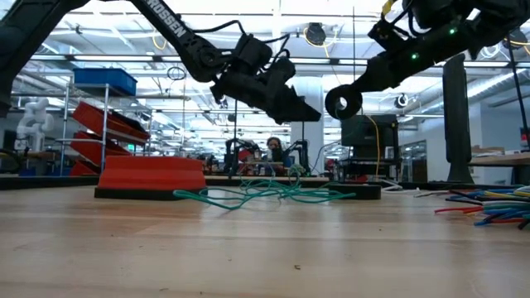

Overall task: Coiling cords
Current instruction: Coil the green wire cable on the spool

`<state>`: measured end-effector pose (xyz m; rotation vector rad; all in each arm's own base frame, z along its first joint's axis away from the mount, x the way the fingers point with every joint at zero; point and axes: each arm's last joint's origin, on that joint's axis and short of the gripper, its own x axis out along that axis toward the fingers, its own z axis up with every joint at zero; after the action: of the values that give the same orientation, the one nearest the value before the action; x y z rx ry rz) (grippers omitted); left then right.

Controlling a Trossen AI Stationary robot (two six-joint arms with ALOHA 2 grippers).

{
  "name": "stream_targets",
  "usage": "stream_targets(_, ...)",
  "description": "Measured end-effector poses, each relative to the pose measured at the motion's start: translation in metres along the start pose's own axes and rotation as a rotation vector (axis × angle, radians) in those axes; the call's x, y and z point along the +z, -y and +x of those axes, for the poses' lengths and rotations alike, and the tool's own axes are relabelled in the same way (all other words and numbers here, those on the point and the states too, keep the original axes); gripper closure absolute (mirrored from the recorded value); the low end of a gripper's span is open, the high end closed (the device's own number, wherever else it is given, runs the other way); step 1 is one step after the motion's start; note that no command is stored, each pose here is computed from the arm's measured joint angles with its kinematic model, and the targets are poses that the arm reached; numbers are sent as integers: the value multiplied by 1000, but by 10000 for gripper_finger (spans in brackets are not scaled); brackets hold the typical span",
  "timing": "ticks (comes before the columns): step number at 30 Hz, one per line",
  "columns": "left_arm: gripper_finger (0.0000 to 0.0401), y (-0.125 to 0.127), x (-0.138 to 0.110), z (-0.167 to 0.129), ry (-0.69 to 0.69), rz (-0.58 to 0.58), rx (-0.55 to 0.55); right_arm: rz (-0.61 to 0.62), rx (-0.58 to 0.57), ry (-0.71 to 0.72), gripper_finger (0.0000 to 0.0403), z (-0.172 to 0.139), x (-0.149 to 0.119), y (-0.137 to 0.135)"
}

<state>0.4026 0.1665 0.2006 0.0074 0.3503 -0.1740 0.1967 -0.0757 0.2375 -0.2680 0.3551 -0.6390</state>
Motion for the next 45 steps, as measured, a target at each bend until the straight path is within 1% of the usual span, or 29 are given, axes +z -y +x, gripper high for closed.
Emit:
stream_targets(2, 338, 7, -6, 5, -5, 58, 25, 7, 0, 5, 402, -2, 1, 1)
stream_targets(4, 338, 14, -11, 13, 3, 161, 109, 16, 3, 10, 402, -2, 1, 1)
stream_targets(5, 338, 18, -13, 16, -1, 206, 132, 20, 5, 9, 402, -2, 1, 1)
stream_targets(8, 338, 28, -10, 24, 25, 319, 211, 32, 27, 14, 402, -2, 1, 0)
stream_targets(10, 337, 32, -7, 27, 44, 347, 249, 34, 29, 15, 403, -2, 1, 0)
stream_targets(12, 332, 34, -5, 28, 58, 376, 260, 41, 28, 17, 403, -2, 2, 0)
stream_targets(16, 308, 31, -6, 26, 53, 374, 269, 41, 48, 23, 403, -2, 2, -1)
stream_targets(21, 251, 26, -19, 33, 30, 329, 261, 49, 63, 37, 403, -3, 4, -3)
stream_targets(24, 216, 25, -22, 36, 50, 318, 261, 51, 72, 49, 403, -4, 5, -5)
stream_targets(27, 195, 26, -21, 38, 83, 330, 268, 58, 79, 70, 403, -5, 7, -7)
stream_targets(31, 189, 25, -21, 38, 78, 353, 302, 62, 84, 86, 403, -6, 9, -8)
stream_targets(37, 189, 21, -22, 37, 38, 340, 299, 94, 108, 128, 403, -6, 13, -8)
stream_targets(40, 189, 20, -23, 37, 42, 339, 281, 102, 124, 155, 403, -7, 16, -8)
stream_targets(42, 194, 20, -24, 37, 34, 349, 273, 110, 126, 164, 403, -7, 16, -8)
stream_targets(45, 213, 21, -25, 37, 16, 350, 270, 110, 127, 163, 403, -7, 16, -8)
